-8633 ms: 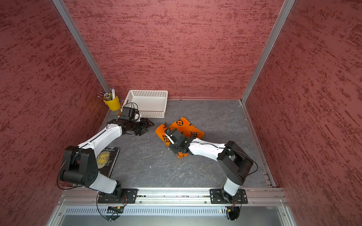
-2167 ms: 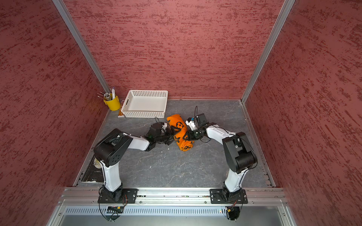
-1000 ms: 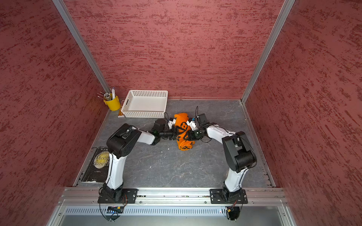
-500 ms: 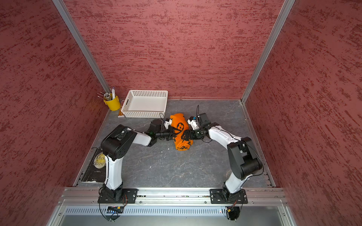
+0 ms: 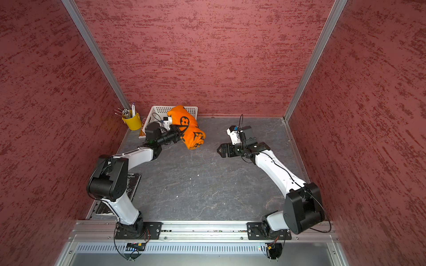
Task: Roll up the pillowcase
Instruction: Pick up the pillowcase at the center of the board, then place the pillowcase in the bin.
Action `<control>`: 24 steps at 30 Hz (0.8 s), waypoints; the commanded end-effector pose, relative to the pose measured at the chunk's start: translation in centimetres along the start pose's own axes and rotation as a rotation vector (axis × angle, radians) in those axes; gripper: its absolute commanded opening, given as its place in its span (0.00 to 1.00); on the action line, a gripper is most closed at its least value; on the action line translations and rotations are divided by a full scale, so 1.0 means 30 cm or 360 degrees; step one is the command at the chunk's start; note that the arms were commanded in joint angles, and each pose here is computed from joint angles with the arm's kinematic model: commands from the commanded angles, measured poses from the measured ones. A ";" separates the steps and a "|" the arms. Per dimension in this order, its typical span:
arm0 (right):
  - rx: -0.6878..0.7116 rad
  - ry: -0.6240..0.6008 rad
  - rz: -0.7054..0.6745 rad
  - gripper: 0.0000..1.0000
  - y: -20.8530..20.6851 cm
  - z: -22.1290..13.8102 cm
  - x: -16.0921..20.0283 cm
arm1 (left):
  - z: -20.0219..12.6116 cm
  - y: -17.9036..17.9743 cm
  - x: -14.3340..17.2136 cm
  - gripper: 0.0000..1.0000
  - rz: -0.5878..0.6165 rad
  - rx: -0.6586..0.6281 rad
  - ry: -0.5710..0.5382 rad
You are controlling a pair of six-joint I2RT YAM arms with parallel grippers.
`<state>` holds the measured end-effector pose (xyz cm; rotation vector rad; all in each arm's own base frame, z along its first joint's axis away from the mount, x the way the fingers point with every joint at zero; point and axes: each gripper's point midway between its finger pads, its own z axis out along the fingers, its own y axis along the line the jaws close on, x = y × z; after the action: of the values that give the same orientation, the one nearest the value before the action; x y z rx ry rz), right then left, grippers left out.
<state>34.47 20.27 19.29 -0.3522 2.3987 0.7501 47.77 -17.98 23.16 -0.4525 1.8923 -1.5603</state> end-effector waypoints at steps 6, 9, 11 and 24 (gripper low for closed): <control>0.0000 -0.0038 0.0041 0.99 0.024 -0.042 -0.036 | 0.014 -0.117 -0.334 0.16 0.0129 0.0237 -0.0286; 0.0003 -0.0025 0.0058 0.99 0.024 -0.052 -0.025 | 0.033 -0.100 -0.424 0.16 0.0133 0.0268 -0.0425; 0.0001 -0.0024 0.0060 0.99 0.027 -0.059 -0.020 | 0.053 -0.078 -0.471 0.16 0.0144 0.0280 -0.0501; 0.0032 0.0049 0.0136 0.98 0.008 -0.043 0.016 | 0.233 0.216 -0.673 0.17 -0.0059 0.0212 -0.0752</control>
<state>33.31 19.85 19.39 -0.2748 2.4594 0.7737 67.18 -9.55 18.69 -0.7356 1.4960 -1.4752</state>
